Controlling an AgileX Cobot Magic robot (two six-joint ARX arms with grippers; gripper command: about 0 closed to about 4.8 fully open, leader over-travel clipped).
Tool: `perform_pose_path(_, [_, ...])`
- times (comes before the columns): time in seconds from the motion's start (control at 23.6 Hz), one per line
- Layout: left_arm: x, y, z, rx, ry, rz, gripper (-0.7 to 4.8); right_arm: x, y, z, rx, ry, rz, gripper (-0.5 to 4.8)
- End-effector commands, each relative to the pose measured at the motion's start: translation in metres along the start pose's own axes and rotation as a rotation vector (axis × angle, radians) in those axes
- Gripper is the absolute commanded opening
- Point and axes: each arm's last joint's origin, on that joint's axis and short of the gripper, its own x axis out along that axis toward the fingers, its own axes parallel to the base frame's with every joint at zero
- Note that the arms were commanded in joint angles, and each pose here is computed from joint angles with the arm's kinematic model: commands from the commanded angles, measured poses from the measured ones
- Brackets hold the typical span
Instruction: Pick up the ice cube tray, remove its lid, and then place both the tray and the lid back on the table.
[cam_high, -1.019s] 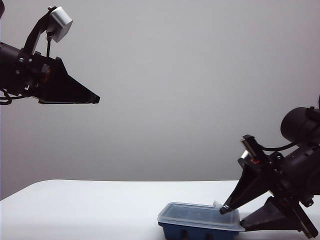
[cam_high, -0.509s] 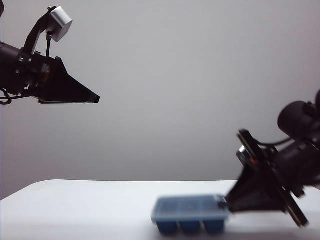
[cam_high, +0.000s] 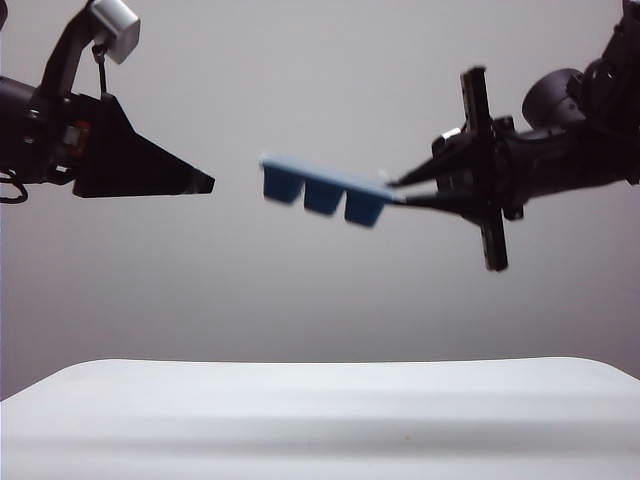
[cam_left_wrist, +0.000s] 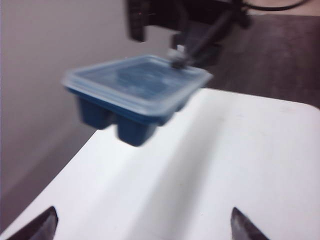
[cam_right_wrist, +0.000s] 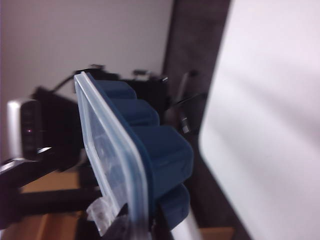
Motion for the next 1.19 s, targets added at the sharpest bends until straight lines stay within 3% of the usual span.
perform_pose_path(0.04, [-0.001, 0.001, 0.005, 0.069, -0.043, -0.016, 4.79, 0.0, 0.008, 0.002, 0.026, 0.031, 0.043, -0.06])
perform_pose_path(0.59, [0.012, -0.009, 0.014, 0.118, -0.077, -0.05, 4.79, 0.044, 0.017, -0.012, 0.015, 0.152, 0.058, -0.06])
perform_pose_path(1.19, [0.013, -0.012, 0.013, 0.036, -0.076, -0.097, 4.55, 0.066, 0.023, -0.022, 0.012, 0.239, 0.097, -0.06])
